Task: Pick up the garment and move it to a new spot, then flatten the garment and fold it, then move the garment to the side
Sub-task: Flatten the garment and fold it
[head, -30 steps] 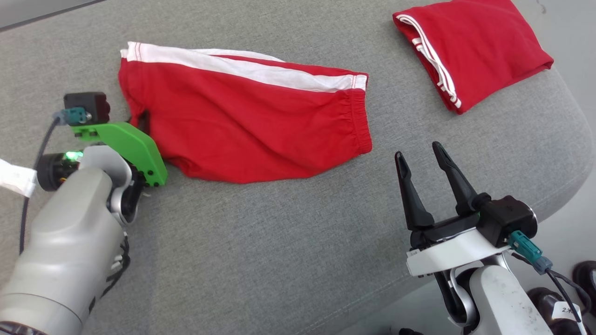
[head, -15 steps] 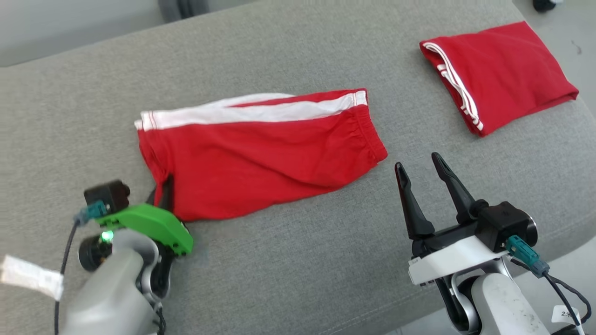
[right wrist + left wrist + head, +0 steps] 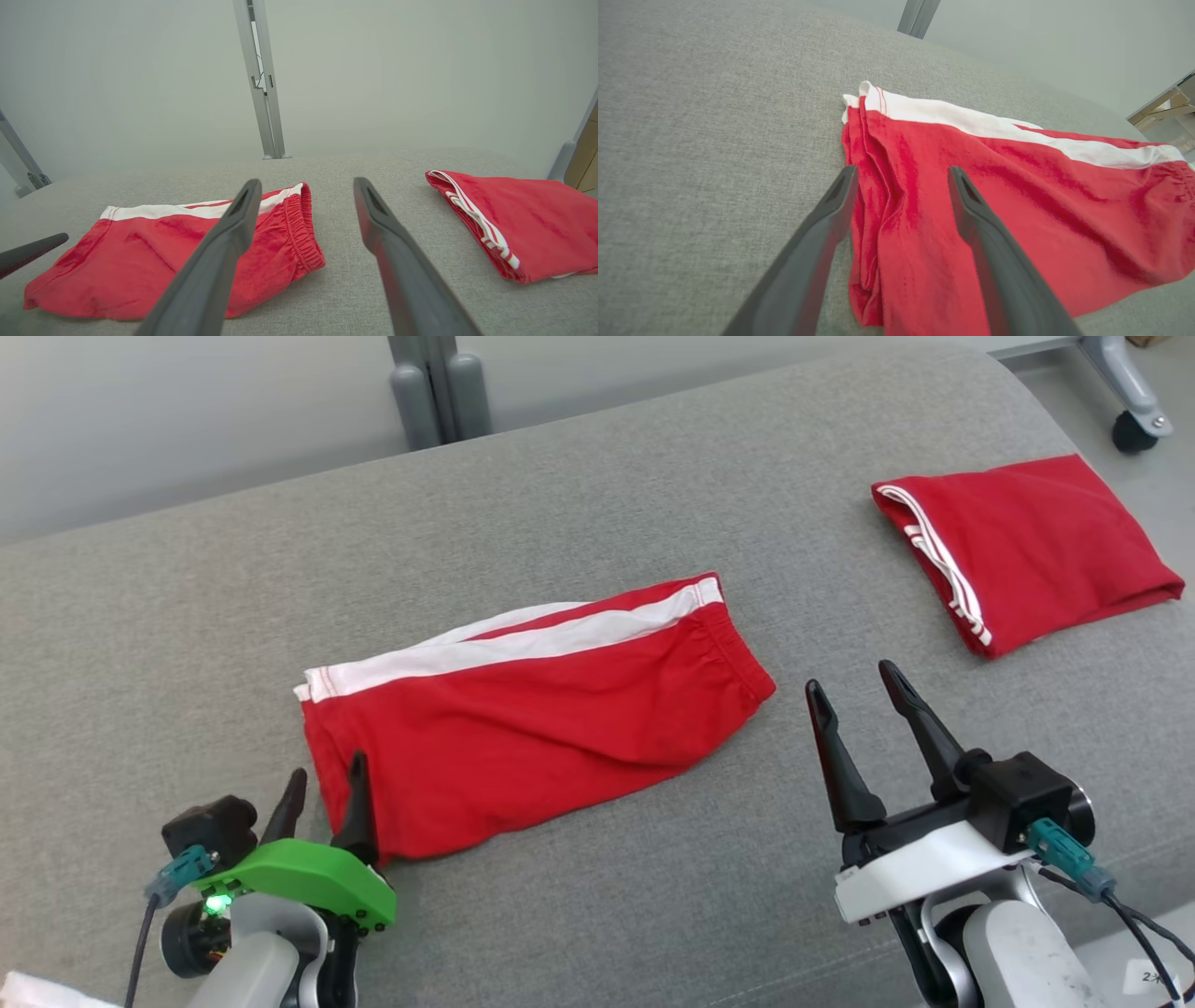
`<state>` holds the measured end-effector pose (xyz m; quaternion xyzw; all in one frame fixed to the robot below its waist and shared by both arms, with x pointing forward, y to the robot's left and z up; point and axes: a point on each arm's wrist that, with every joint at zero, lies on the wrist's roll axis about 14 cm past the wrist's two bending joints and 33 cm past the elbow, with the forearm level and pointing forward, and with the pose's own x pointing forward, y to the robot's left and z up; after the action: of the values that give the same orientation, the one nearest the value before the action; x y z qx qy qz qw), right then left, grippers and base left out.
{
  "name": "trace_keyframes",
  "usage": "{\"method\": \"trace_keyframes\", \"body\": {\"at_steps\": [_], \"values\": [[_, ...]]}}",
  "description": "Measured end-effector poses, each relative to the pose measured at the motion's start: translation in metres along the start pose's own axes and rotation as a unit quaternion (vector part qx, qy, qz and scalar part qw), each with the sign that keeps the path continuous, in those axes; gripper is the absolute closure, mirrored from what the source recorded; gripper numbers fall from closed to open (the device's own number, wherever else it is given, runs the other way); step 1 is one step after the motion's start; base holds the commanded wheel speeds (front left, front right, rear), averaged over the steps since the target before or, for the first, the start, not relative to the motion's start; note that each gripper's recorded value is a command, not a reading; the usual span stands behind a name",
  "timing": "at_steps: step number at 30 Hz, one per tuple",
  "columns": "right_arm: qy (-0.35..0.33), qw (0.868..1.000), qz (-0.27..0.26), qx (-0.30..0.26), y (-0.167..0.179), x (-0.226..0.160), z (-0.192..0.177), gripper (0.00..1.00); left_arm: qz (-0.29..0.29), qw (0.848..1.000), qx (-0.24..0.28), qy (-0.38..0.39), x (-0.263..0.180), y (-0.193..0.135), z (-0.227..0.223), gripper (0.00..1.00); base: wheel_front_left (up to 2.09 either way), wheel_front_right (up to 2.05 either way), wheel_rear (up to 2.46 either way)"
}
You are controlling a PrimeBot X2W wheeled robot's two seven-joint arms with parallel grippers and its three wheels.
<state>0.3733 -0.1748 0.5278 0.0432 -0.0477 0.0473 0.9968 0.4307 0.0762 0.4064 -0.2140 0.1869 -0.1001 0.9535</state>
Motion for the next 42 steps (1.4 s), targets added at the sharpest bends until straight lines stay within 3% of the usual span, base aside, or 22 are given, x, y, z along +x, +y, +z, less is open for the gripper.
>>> {"method": "trace_keyframes", "body": {"at_steps": [6,16,29,42], "values": [[-0.006,1.0,0.007,0.001,0.003,0.003,0.004,0.0,0.004,0.995,0.018,-0.095,-0.022,0.006,0.048,0.0,0.0,0.0,0.0],[-0.01,1.0,0.025,0.004,0.014,0.011,0.006,0.0,0.009,0.97,0.093,-0.222,-0.085,0.023,0.108,0.0,0.0,0.0,0.0],[0.033,0.999,0.035,0.021,0.024,0.004,-0.019,0.0,0.067,0.966,0.107,-0.226,-0.136,0.056,0.091,0.0,0.0,0.0,0.0],[0.037,0.999,0.032,0.019,0.022,-0.001,-0.023,0.0,0.066,0.969,0.1,-0.215,-0.136,0.057,0.081,0.0,0.0,0.0,0.0]]}}
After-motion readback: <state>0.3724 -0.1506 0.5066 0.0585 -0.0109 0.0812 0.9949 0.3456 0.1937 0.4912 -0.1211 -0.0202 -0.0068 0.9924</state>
